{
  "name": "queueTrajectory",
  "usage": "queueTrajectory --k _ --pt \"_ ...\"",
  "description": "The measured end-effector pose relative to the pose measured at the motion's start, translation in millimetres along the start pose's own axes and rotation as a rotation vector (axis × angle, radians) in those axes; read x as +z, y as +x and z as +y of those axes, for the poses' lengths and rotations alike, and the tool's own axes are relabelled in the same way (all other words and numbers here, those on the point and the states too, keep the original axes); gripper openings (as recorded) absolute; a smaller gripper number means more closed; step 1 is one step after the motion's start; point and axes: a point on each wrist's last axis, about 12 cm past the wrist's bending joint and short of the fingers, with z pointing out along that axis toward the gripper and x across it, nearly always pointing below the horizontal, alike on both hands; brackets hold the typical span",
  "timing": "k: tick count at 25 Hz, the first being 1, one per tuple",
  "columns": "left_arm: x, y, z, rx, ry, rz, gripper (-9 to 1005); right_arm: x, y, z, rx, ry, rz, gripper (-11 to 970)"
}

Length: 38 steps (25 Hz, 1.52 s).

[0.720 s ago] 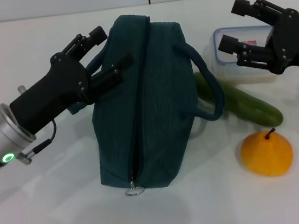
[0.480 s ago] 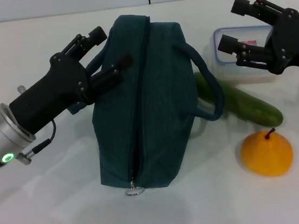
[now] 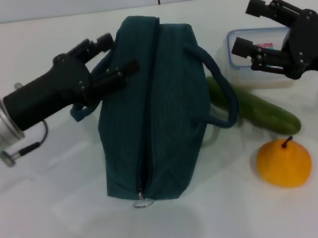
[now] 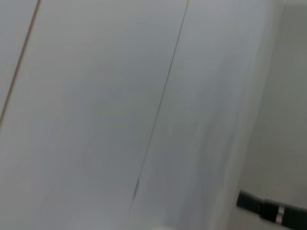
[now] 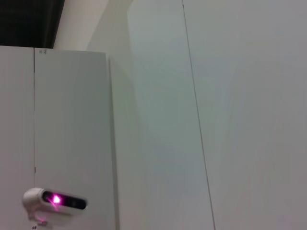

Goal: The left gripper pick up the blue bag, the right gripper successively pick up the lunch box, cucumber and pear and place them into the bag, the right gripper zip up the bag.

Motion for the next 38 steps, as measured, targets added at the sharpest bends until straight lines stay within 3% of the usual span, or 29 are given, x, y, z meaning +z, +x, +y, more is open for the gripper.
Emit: queueTrajectory --k 8,16,23,38 --pt "-6.8 -26.0 5.9 -0.057 -0.044 0.15 887 -0.1 -2.2 -1.7 -0.013 0.003 -0.007 841" --pt "3.6 -14.9 12.0 -0.061 -0.094 0.242 887 2.7 -2.7 -2.6 -0.024 0.003 -0.008 833" --pt "5.7 -10.0 15.6 -0.079 -0.121 0.243 887 4.0 -0.9 -4.1 -0.032 0.018 0.002 825" --pt "5.0 0.5 15.2 -0.099 -0.124 0.229 398 -0.9 11.4 0.1 -0.03 0.075 0.025 810"
